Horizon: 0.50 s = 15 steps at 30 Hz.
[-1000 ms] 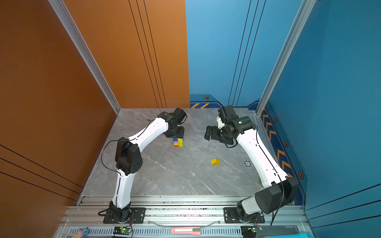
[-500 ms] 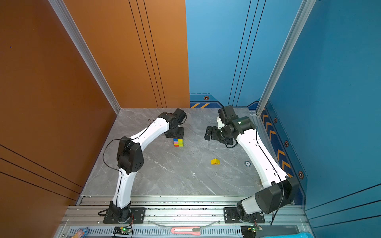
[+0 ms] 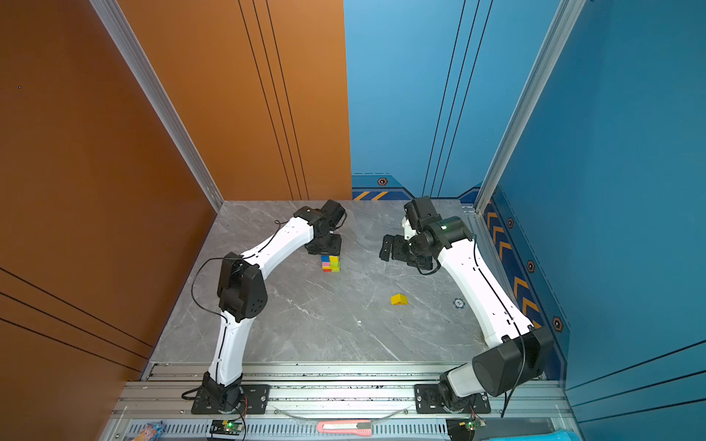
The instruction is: Build the wood block tower
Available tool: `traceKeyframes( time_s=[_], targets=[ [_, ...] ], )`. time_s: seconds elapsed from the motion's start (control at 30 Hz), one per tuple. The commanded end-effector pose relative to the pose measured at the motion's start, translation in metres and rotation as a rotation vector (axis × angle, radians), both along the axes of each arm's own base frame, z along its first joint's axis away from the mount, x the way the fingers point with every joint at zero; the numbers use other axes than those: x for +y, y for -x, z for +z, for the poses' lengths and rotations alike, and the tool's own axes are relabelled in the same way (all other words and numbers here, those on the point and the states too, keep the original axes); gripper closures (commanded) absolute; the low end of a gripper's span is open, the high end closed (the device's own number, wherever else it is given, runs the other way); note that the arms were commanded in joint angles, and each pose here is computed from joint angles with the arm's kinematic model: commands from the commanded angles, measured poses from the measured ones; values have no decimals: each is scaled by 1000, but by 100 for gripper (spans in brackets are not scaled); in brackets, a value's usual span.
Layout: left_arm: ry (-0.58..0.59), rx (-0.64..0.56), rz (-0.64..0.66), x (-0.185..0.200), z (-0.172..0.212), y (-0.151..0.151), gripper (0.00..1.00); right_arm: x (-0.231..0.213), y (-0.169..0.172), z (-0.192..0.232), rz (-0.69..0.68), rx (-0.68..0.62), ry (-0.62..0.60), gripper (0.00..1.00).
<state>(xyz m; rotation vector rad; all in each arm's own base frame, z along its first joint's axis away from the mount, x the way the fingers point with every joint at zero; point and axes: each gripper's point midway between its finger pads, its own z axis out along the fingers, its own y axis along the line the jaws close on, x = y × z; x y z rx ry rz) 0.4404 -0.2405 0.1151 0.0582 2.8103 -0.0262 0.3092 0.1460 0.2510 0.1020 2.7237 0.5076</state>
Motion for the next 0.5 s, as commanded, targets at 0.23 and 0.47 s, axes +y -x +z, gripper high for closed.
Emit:
traceKeyframes(
  time_s=[0.23, 0.47],
  targets=[
    [2, 23, 28, 0, -6, -1, 38, -9, -3, 1, -23, -20, 5, 0],
    [3, 22, 35, -1, -7, -1, 38, -11, -3, -1, -22, -13, 3, 0]
  ],
)
